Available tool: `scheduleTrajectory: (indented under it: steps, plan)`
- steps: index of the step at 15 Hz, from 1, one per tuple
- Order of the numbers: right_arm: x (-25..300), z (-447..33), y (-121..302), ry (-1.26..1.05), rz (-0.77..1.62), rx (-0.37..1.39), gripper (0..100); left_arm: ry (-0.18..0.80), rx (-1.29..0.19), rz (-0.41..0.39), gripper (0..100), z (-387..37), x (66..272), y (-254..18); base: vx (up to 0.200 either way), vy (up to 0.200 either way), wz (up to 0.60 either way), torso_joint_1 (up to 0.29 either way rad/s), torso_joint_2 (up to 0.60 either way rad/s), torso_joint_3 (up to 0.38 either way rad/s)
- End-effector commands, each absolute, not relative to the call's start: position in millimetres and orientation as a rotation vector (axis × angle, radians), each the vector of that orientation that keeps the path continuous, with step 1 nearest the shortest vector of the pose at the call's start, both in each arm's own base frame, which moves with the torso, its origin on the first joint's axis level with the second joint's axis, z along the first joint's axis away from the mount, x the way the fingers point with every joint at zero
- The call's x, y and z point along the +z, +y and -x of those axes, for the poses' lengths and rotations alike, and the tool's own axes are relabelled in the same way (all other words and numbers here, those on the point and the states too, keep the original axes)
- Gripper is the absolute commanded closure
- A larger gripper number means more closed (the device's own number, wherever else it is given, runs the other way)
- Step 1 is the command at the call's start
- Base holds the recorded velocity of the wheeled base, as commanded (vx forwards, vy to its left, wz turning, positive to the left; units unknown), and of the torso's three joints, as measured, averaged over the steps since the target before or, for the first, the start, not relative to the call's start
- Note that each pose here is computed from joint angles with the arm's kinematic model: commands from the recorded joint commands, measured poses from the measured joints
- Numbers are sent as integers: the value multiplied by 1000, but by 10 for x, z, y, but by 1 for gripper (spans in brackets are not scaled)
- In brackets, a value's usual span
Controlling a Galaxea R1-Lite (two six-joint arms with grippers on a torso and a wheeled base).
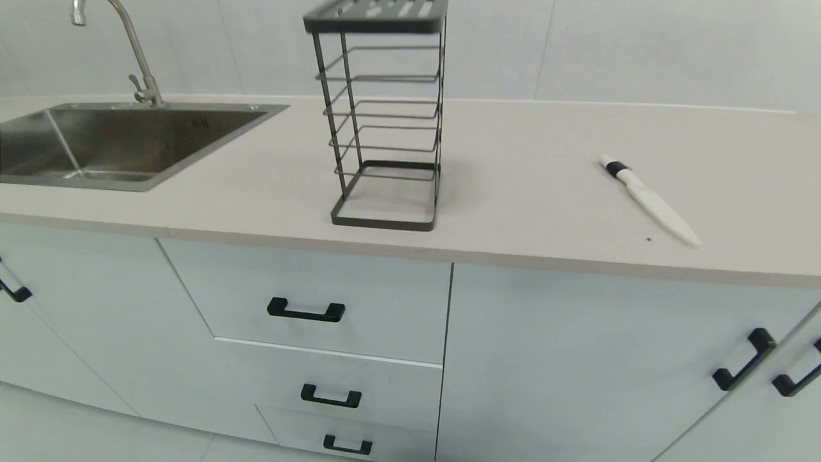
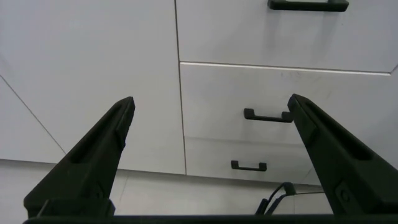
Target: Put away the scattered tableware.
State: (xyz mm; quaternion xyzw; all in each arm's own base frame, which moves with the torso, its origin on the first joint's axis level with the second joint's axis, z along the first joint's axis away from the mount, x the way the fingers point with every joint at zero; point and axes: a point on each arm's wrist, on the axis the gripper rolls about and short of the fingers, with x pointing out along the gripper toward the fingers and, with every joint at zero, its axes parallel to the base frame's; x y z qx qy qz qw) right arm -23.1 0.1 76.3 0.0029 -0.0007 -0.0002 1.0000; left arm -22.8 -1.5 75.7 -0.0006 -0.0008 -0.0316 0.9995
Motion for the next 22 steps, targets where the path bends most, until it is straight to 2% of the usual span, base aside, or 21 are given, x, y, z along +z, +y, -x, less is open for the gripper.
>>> scheduleTrajectory:
  steps: [1,9,22]
  plan:
    - [760,230,1,0,-6,0,0,0,-63,2,0,227,757,-15,0,0,0,198,-720,-198]
    - [760,230,1,0,-6,0,0,0,-63,3,0,227,757,-15,0,0,0,169,-492,-209]
    - [760,230,1,0,-6,0,0,0,-63,6,0,227,757,-15,0,0,0,309,-516,-252]
